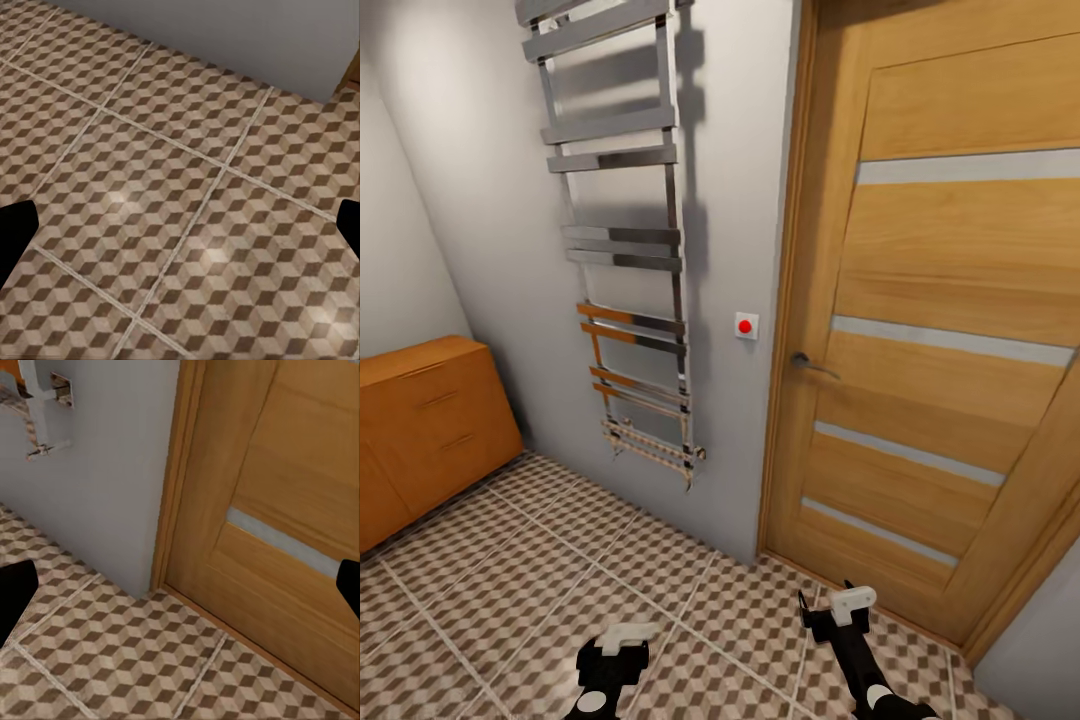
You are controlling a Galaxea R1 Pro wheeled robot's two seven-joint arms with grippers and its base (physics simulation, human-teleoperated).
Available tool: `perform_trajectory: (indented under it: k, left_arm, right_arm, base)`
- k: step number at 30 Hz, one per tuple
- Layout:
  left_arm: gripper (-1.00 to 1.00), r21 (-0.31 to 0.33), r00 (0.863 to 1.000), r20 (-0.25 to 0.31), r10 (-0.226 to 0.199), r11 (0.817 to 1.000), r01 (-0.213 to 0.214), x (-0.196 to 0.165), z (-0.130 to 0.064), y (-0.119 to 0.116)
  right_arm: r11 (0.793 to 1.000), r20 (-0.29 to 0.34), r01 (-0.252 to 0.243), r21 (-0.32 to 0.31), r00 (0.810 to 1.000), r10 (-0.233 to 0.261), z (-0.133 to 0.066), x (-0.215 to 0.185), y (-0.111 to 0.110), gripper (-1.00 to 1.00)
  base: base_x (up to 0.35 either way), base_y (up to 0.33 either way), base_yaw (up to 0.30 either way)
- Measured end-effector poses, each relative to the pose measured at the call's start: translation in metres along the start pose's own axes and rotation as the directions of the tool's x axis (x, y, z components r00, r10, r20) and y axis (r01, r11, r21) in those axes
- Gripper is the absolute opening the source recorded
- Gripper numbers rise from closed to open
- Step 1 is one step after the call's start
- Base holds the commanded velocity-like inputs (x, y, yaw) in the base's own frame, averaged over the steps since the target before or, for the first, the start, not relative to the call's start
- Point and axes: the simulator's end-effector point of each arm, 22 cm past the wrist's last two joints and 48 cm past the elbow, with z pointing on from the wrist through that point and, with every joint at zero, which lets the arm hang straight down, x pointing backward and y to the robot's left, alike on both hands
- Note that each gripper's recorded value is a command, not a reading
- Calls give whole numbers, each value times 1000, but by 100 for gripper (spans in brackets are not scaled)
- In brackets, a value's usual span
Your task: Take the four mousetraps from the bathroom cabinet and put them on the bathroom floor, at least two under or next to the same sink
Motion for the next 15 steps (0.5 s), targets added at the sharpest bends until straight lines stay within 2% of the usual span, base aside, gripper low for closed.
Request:
perform_trajectory:
  k: [15]
  left_arm:
    - [100,0,1000,0,0,1000,0,0,0,0]
  right_arm:
    - [1000,0,0,0,1000,0,0,0,0,100]
  base:
    - [0,0,232]
